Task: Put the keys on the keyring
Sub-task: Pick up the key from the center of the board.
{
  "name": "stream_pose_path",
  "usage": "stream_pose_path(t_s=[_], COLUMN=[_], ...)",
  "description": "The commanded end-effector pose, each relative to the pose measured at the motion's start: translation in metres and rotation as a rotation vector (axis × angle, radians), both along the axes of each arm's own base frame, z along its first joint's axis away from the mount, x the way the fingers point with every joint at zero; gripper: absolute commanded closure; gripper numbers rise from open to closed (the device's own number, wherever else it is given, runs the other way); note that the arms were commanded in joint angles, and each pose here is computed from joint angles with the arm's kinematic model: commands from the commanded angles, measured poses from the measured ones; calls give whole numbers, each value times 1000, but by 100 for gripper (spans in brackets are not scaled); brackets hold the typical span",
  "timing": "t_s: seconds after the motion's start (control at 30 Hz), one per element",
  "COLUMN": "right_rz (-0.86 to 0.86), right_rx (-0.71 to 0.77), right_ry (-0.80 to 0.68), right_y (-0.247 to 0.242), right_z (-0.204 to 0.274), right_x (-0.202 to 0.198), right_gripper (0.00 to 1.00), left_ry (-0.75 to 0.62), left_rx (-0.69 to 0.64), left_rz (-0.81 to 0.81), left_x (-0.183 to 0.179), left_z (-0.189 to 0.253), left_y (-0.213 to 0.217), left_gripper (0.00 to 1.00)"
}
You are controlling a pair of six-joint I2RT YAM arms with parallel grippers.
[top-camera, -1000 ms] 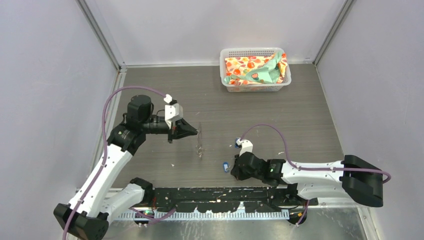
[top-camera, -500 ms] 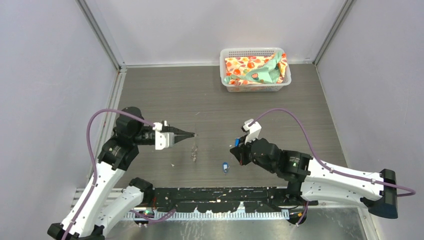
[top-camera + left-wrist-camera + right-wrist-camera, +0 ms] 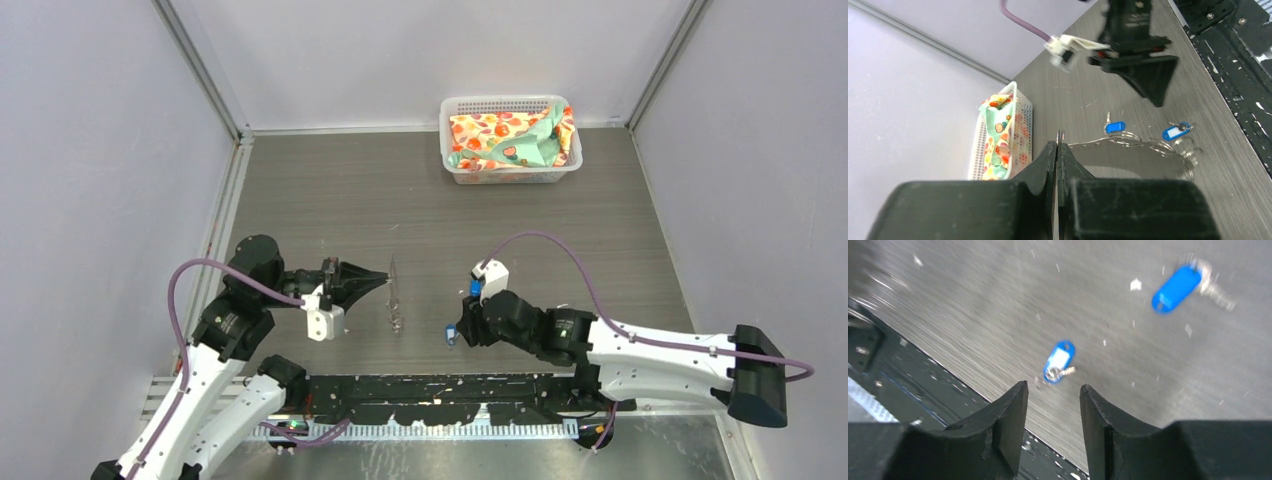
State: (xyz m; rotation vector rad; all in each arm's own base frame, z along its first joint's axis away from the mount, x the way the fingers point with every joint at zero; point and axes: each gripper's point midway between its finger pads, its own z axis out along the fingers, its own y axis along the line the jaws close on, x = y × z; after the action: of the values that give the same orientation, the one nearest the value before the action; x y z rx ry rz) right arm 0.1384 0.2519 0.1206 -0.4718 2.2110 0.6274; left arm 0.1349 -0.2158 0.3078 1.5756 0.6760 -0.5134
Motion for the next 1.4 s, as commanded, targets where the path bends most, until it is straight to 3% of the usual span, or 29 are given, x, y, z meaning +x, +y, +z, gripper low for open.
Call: stream_pose_path(t_s=[0.0,0.17,0.6,0.77,0.93,1.17,1.37], right_rz=[-46,-49,11,77,143,186,204], right_rx=[58,39,144,-37,-185,-377,-418], right_ry=[122,175,306,223,77,-32,-67], right_y=[5,12,30,19,17,25,28], right_z=[-42,-64,-70,-61,-49,-72,-90], right_x=[-21,-27,-25,-18,-24,-21,-17], right_gripper=[51,50,53,58,55,57,63], left_ry=[-42,133,189,215,340,453,539], left_rx=[-69,-96,-97,-98,-113,-105,-98], left_rz=[39,103,128,153,214,264,302], left_x=[10,21,24,28,37,35,35], left_z=[27,26,15,15,13,2,-2], left_y=[-2,-5,-4,-3,-4,1,3], left_gripper=[100,100,100,100,100,100,100])
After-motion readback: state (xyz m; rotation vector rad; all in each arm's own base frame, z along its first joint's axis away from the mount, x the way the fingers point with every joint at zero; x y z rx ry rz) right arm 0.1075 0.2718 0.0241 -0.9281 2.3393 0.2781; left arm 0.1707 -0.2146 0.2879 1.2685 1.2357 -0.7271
